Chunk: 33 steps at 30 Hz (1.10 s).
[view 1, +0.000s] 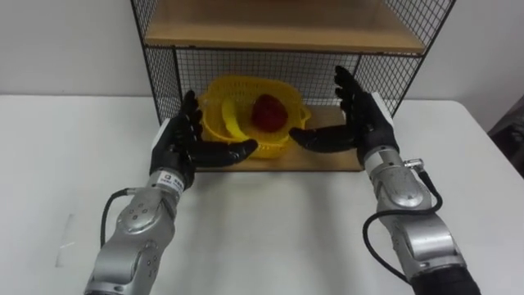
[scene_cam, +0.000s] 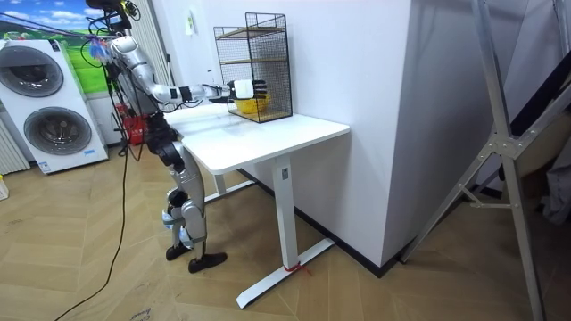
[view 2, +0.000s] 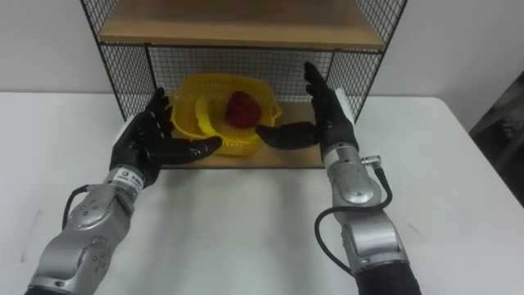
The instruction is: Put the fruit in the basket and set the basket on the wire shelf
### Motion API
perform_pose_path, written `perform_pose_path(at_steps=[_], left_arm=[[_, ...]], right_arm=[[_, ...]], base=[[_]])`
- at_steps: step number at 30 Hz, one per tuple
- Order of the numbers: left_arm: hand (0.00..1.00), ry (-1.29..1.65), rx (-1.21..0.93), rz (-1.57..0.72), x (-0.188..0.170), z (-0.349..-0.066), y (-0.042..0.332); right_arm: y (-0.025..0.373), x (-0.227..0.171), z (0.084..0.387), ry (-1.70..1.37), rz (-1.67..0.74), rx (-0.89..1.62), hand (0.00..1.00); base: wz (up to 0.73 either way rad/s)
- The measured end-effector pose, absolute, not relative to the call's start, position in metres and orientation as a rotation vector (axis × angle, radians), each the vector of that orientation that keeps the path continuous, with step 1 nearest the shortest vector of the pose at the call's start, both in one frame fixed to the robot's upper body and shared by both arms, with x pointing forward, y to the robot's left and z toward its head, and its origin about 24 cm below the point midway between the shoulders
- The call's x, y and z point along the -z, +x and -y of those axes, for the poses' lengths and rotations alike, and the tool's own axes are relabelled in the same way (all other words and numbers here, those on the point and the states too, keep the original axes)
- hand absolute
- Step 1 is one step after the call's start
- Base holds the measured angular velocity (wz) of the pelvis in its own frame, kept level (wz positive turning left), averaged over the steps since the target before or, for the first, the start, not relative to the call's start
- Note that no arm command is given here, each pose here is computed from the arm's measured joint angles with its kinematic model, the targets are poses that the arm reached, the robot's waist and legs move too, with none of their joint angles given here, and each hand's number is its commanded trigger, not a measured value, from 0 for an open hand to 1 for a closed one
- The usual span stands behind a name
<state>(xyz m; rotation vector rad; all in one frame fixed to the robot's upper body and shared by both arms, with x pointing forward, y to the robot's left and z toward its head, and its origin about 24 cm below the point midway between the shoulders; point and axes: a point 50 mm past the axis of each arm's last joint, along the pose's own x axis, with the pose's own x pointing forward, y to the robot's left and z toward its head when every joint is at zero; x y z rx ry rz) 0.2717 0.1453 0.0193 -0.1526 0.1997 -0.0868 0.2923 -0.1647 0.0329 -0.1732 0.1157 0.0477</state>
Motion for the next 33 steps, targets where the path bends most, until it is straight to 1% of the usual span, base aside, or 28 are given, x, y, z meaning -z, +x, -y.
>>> perform_pose_path(at_steps=[10,16,20,23,29,33], left_arm=[[0.0,-0.093,0.08,-0.219,-0.013,-0.152,0.261],[0.0,-0.047,0.065,-0.276,0.002,-0.162,0.245],[0.0,-0.047,0.048,-0.27,0.002,-0.17,0.243],[0.0,-0.048,0.048,-0.255,-0.001,-0.171,0.24],[0.0,-0.03,0.045,-0.257,0.0,-0.177,0.23],[0.0,-0.031,0.037,-0.248,-0.002,-0.179,0.228]], right_arm=[[0.278,-0.034,0.168,-0.184,-0.099,-0.04,0.0],[0.271,-0.03,0.173,-0.176,-0.111,-0.031,0.0],[0.27,-0.041,0.177,-0.18,-0.065,-0.01,0.0],[0.268,-0.05,0.177,-0.189,-0.026,-0.009,0.0],[0.259,-0.044,0.189,-0.187,-0.047,0.036,0.0],[0.258,-0.046,0.19,-0.17,-0.043,0.038,0.0]], base=[[0.0],[0.0],[0.0],[0.0],[-0.01],[-0.01]])
